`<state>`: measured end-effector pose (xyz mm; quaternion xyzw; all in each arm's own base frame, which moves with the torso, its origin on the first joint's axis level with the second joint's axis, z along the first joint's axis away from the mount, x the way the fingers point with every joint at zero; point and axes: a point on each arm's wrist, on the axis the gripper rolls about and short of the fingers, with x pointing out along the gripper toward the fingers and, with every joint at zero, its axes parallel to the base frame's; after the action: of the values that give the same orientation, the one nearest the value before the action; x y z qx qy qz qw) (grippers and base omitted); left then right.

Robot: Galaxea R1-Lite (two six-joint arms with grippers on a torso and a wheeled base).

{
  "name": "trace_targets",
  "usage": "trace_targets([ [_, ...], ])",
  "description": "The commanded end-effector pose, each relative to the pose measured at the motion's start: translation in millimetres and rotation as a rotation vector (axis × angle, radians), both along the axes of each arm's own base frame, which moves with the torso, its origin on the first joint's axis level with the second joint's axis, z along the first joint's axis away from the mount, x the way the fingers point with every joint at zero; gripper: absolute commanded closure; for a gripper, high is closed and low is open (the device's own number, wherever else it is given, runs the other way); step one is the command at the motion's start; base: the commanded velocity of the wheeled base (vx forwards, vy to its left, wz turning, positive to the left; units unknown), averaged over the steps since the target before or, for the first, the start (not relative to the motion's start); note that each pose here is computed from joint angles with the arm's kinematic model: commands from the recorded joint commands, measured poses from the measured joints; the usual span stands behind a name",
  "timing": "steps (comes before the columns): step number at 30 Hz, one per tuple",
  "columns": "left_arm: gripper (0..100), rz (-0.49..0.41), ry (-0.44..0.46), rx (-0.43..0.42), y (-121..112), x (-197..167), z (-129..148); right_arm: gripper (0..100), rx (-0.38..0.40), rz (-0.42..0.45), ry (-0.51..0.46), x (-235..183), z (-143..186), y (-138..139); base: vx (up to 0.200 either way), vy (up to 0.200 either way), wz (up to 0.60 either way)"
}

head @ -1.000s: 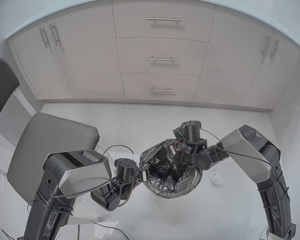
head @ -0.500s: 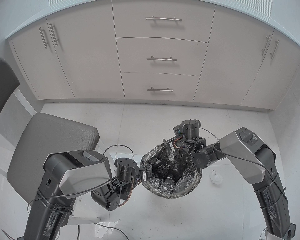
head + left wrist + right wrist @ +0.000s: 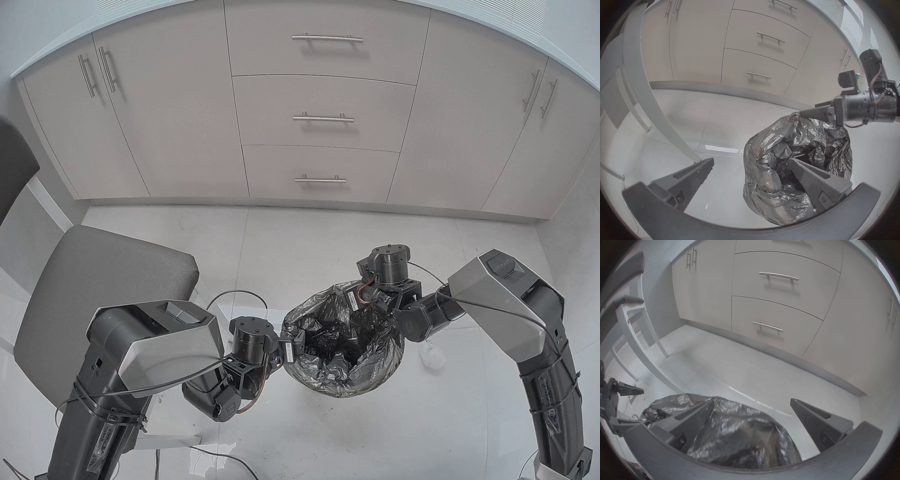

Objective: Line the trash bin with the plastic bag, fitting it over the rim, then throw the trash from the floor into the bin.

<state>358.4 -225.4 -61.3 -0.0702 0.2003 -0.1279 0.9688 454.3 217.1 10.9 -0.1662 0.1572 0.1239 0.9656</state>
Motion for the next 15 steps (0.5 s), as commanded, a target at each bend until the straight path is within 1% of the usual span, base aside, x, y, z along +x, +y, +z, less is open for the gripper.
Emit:
trace_targets([
  [1,0,0.001,0.003,0.002,0,-1,-1,0,0.093,-0.02,0.003,-23,34,-13,0.0,0.0,0.0],
  [4,0,0.001,0.001,0.001,0,-1,-1,0,0.101,-0.032,0.03,-25,28,-22,0.0,0.0,0.0],
  [9,0,0.003,0.003,0.002,1,-1,-1,0,0.115,-0.056,-0.002,-19,20,-33,0.0,0.0,0.0],
  [15,0,0.001,0.003,0.002,0,-1,-1,0,0.106,-0.083,0.022,-17,7,-46,0.0,0.0,0.0],
])
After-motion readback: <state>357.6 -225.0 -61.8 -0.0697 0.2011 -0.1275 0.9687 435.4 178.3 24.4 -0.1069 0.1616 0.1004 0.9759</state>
